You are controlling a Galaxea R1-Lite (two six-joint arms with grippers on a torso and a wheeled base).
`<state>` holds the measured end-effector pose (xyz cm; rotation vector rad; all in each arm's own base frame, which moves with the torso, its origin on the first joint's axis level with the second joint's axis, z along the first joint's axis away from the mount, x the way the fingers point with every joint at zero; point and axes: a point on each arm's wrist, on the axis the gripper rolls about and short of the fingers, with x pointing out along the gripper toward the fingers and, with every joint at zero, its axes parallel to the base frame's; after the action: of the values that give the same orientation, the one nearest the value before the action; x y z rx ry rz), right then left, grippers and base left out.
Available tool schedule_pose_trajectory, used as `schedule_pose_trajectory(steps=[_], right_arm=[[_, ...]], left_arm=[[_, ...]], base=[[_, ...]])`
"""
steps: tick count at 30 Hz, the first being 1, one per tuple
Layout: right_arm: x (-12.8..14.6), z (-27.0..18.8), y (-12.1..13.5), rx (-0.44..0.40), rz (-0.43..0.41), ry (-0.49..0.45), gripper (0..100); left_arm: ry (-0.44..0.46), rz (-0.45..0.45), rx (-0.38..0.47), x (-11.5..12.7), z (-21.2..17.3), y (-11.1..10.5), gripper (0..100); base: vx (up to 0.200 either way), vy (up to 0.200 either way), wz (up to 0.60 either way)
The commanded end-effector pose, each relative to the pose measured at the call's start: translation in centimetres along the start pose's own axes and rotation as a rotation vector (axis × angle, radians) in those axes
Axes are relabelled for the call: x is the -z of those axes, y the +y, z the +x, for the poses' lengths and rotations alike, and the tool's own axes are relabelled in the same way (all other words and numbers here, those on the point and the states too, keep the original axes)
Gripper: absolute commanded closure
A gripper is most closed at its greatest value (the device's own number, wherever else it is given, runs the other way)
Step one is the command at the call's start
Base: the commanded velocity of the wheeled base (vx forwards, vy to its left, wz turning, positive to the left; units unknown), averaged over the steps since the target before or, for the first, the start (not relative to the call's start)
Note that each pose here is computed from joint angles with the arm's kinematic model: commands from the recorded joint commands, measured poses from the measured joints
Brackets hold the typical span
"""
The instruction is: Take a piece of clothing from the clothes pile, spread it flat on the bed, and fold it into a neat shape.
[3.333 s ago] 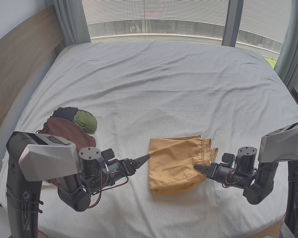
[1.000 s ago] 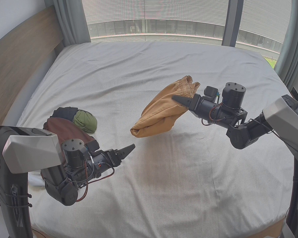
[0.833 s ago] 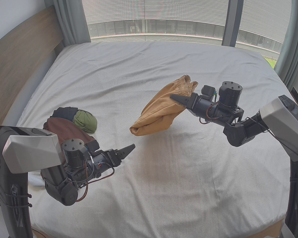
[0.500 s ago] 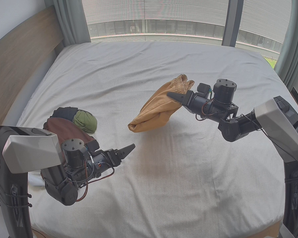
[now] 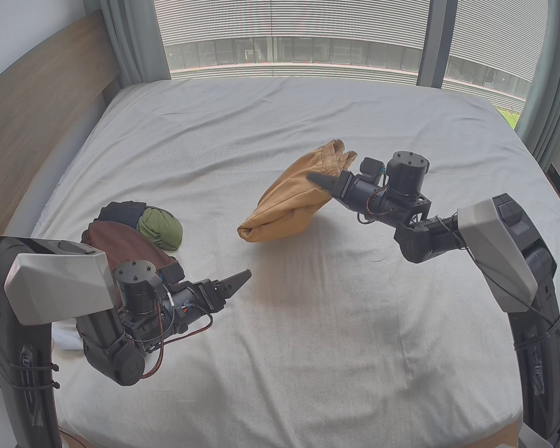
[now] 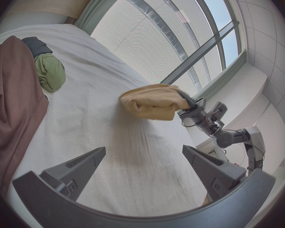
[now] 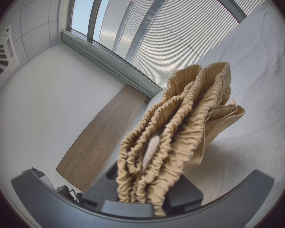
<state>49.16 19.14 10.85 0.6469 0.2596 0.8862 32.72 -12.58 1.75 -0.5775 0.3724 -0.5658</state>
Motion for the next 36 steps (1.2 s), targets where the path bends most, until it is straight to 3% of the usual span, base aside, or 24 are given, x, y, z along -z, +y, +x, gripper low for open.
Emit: schedule_pose_trajectory(steps=[1, 5, 11, 26, 27, 34, 36], right_arm=[[3.3, -0.4, -4.5, 0.076, 0.049, 0.052, 100], [5.2, -2.5, -7.0, 0.161, 0.065, 0.109, 100], [6.4, -5.2, -7.5, 0.214, 0.084, 0.135, 100], [9.7, -6.8, -8.8, 0.222, 0.086, 0.132, 100], [9.9, -6.9, -8.9, 0.222, 0.086, 0.132, 0], [9.9, -8.0, -9.5, 0.238, 0.082, 0.111, 0], [8.8, -8.7, -9.3, 0.249, 0.075, 0.093, 0]], left_arm=[[0.002, -0.002, -0.002, 0.1, 0.0, 0.1, 0], [0.006, -0.002, -0.001, 0.2, 0.0, 0.1, 0], [0.007, -0.001, -0.002, 0.2, 0.1, 0.1, 0], [0.006, -0.001, -0.001, 0.2, 0.1, 0.1, 0], [0.005, 0.0, -0.001, 0.2, 0.1, 0.1, 0], [0.001, 0.001, 0.002, 0.1, 0.1, 0.0, 0], [0.001, 0.002, 0.004, 0.1, 0.1, -0.1, 0]], base=[[0.0, 0.0, 0.0], [0.0, 0.0, 0.0], [0.0, 0.0, 0.0], [0.0, 0.0, 0.0], [0.0, 0.0, 0.0], [0.0, 0.0, 0.0], [0.0, 0.0, 0.0]])
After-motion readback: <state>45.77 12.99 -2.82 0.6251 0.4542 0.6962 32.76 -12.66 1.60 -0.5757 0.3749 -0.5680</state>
